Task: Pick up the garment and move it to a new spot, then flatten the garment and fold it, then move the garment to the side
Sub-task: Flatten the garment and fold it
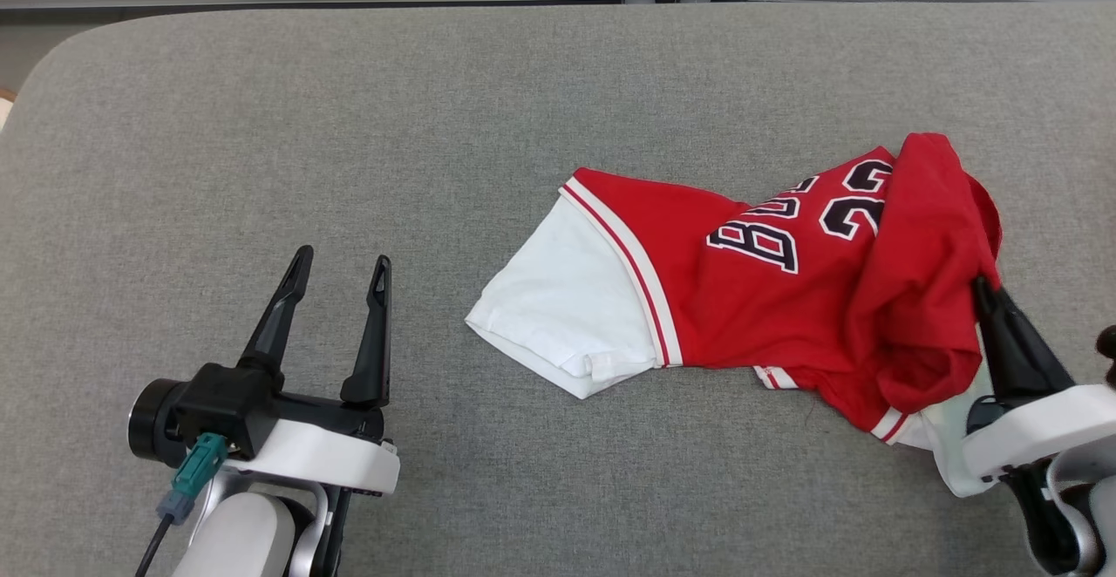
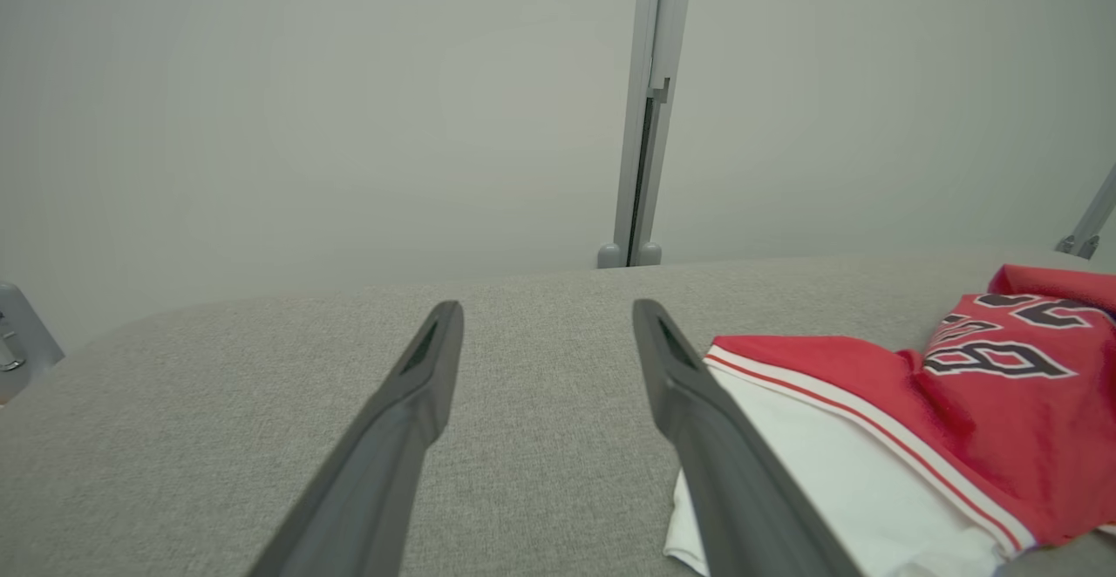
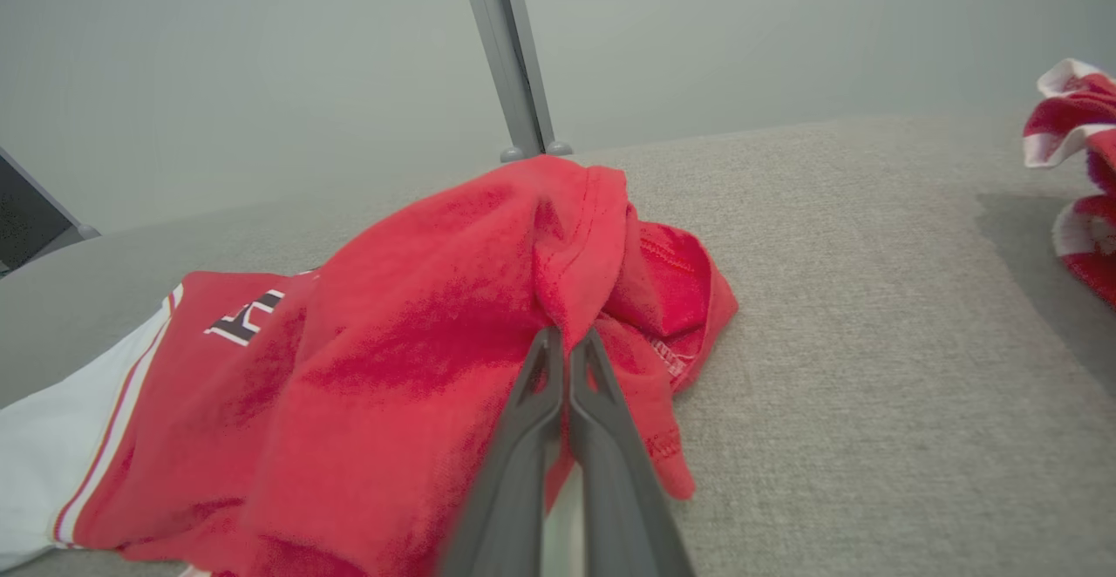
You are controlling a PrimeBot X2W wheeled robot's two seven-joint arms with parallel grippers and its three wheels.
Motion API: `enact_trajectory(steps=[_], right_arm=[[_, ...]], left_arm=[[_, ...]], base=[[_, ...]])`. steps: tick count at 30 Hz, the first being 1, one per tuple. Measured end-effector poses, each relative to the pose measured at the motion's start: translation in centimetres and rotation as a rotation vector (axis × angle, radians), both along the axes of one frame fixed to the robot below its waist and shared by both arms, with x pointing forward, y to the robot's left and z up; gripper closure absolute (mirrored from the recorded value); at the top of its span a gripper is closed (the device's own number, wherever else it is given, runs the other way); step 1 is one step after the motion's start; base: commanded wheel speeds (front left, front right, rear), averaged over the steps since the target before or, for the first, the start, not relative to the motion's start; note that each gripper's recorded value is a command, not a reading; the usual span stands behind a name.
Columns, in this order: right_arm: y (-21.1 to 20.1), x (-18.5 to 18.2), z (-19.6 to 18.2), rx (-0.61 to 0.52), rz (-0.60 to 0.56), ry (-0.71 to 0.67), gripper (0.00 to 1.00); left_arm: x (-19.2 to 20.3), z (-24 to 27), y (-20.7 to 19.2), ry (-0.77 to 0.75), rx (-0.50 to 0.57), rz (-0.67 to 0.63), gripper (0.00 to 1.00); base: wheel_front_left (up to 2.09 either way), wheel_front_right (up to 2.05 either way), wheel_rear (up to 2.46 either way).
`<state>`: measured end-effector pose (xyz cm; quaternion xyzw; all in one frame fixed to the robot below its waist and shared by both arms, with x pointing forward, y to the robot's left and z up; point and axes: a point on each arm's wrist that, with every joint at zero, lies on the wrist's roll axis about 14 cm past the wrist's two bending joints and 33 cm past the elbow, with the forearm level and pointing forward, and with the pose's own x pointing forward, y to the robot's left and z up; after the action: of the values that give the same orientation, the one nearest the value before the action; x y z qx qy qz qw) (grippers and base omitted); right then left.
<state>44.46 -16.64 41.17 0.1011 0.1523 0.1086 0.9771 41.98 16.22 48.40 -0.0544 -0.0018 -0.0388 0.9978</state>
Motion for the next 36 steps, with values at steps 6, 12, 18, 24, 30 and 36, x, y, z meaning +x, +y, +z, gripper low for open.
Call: enact_trajectory(steps=[6,12,18,24,30,36], right_arm=[[-3.7,0.5,2.1,-0.11,-0.026,-0.045,1.0],[-5.7,2.0,5.4,-0.221,-0.027,-0.14,1.0],[-1.5,2.2,5.3,-0.221,0.083,-0.146,1.0],[2.8,0.8,1.4,-0.156,0.18,-0.025,1.0],[3.9,1.2,0.6,-0.111,0.175,-0.029,0.0],[4.8,1.9,4.5,-0.075,0.152,-0.208,0.0]], left_arm=[[0.1,0.0,-0.3,-0.003,-0.005,-0.005,0.0],[0.4,0.1,-0.4,-0.009,-0.011,-0.008,0.0],[0.2,0.0,-0.4,-0.005,-0.019,-0.008,0.0],[0.1,-0.2,-0.2,0.001,-0.022,-0.003,0.0],[0.2,-0.4,-0.2,0.005,-0.018,-0.005,0.0],[0.0,0.2,-0.2,-0.01,-0.013,-0.005,0.0]], base=[[0.0,0.0,0.0],[0.0,0.0,0.0],[0.0,0.0,0.0],[0.0,0.0,0.0],[0.0,0.0,0.0],[0.0,0.0,0.0]])
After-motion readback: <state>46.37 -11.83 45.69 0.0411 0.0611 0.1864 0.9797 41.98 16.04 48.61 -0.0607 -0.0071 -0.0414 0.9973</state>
